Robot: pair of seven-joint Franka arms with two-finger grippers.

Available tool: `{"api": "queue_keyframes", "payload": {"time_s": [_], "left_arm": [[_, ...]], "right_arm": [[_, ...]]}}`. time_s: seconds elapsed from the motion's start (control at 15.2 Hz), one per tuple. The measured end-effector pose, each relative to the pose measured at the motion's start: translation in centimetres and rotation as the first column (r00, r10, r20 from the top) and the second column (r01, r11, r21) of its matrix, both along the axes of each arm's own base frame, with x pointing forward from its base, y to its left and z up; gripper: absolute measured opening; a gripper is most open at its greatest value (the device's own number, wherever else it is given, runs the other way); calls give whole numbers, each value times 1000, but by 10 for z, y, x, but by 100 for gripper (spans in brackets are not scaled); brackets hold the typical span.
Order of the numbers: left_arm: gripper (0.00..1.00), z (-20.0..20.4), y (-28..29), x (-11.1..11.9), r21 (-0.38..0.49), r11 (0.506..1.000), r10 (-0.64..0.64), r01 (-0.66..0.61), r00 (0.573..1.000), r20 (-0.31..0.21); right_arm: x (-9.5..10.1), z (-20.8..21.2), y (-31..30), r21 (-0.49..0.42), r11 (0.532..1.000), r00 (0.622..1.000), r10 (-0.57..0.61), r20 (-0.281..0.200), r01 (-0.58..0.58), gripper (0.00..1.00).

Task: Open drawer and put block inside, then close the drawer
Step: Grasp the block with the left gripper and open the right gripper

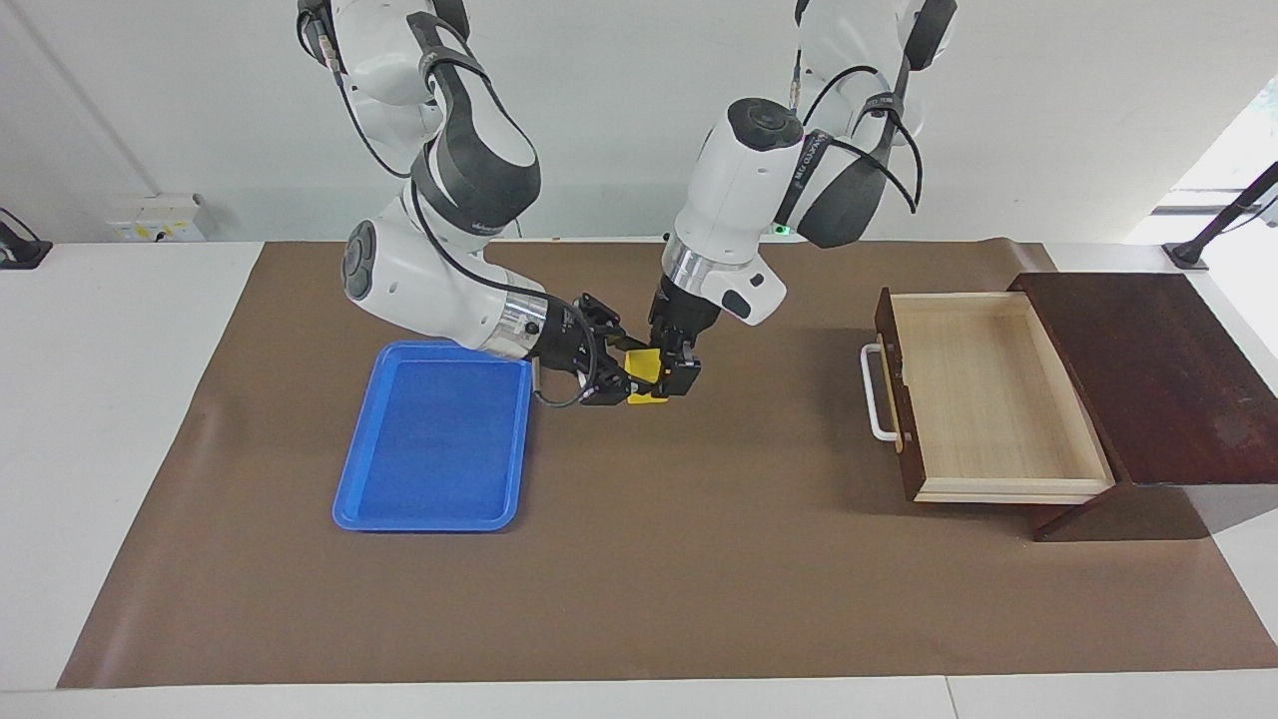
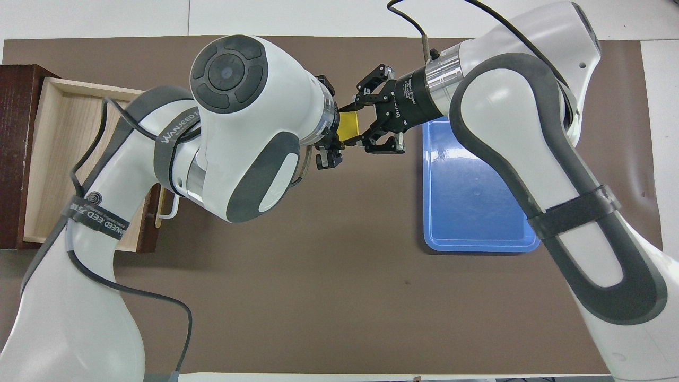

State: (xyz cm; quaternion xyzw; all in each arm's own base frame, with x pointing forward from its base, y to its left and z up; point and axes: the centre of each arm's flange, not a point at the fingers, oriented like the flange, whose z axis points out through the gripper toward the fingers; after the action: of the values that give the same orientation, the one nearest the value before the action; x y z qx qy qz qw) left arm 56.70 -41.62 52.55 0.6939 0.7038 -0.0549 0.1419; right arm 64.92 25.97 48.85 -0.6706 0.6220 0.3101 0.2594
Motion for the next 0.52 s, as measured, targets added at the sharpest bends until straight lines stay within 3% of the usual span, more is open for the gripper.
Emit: {"api": "queue_keyframes", "payload": {"time_s": [0.46, 0.52], "left_arm": [[56, 0, 0, 0, -2, 1000, 1, -1, 1000, 0], [56, -1, 3, 1, 2, 1000, 8, -8, 1000, -5]], "right_arm": [[0, 0, 0, 0, 1000, 1000, -1, 0, 1, 55], [2, 2, -3, -2, 1000, 1000, -27, -6, 27, 64]]}}
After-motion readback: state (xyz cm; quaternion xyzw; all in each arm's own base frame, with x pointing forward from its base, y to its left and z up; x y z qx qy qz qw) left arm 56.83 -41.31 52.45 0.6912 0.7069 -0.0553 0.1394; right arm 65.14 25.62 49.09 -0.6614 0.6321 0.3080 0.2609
